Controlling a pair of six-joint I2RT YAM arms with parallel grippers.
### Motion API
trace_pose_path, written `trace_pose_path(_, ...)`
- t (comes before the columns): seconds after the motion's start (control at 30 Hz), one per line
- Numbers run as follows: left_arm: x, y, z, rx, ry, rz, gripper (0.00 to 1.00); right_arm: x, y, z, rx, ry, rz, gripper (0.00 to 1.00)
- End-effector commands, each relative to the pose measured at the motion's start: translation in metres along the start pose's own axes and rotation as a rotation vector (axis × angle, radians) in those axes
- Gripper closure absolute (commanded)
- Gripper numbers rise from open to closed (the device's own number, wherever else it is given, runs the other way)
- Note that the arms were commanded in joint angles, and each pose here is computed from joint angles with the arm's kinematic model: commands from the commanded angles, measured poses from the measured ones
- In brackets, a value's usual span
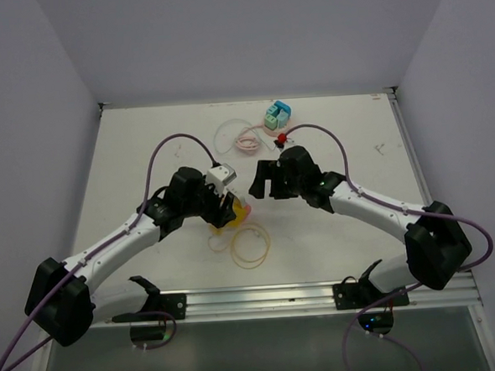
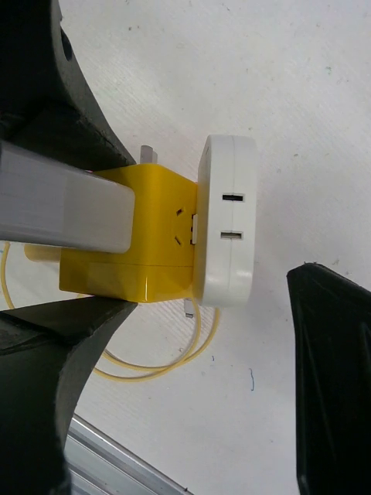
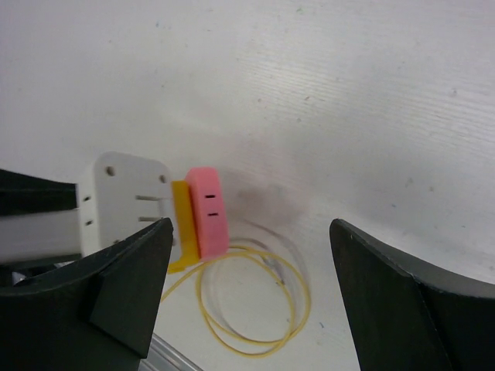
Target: Pull the plug off the socket
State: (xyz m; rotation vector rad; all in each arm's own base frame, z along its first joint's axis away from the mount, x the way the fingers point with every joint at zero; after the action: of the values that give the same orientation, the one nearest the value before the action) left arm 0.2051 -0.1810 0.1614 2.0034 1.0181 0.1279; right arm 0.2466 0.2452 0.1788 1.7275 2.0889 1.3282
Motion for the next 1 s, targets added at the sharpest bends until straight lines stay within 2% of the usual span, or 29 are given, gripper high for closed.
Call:
trace_pose_path(0.0, -0.009, 0.036, -0.010, -0.180, -0.050, 0.075, 0.89, -0.016, -0.001, -0.006, -0.002, -0.065, -0.001, 0.14)
trace_pose_path(0.2, -0.009, 0.034, -0.009, -0.175, -0.049, 0.071, 0.89, -0.013, 0.005, -0.014, -0.013, -0.025, -0.014, 0.15)
trace_pose_path(0.33, -0.009, 0.034, -0.007, -0.168, -0.052, 0.068, 0.89, 0.011, 0.017, -0.028, -0.075, 0.162, -0.045, 0.14)
trace_pose_path(0.4, -0.009, 0.035, -0.007, -0.168, -0.052, 0.068, 0.90, 0.018, 0.016, -0.029, -0.073, 0.216, -0.061, 0.09)
trace_pose_path(0.53, -0.009, 0.034, -0.006, -0.164, -0.053, 0.067, 0.90, 0.033, 0.010, -0.022, -0.032, 0.304, -0.082, 0.07)
trace_pose_path(0.77, -0.009, 0.033, -0.005, -0.160, -0.060, 0.065, 0.90, 0.044, 0.008, -0.009, -0.005, 0.281, -0.129, 0.07)
trace_pose_path(0.97, -0.010, 0.033, -0.006, -0.160, -0.066, 0.068, 0.91, 0.026, 0.006, -0.002, -0.029, 0.135, -0.102, 0.13)
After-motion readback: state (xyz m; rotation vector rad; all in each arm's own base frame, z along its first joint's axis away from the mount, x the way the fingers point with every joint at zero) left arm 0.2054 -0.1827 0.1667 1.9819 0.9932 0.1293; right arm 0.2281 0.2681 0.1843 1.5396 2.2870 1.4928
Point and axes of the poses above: each gripper's point midway between its finger pads, its own z axis out along the fingers, its own x axis along the line the jaws close on, y = z × x, the point moved 7 cm from there along -z, back along the fingers, and after that the axes turned 7 degrees about -z, right-handed, at the moved point
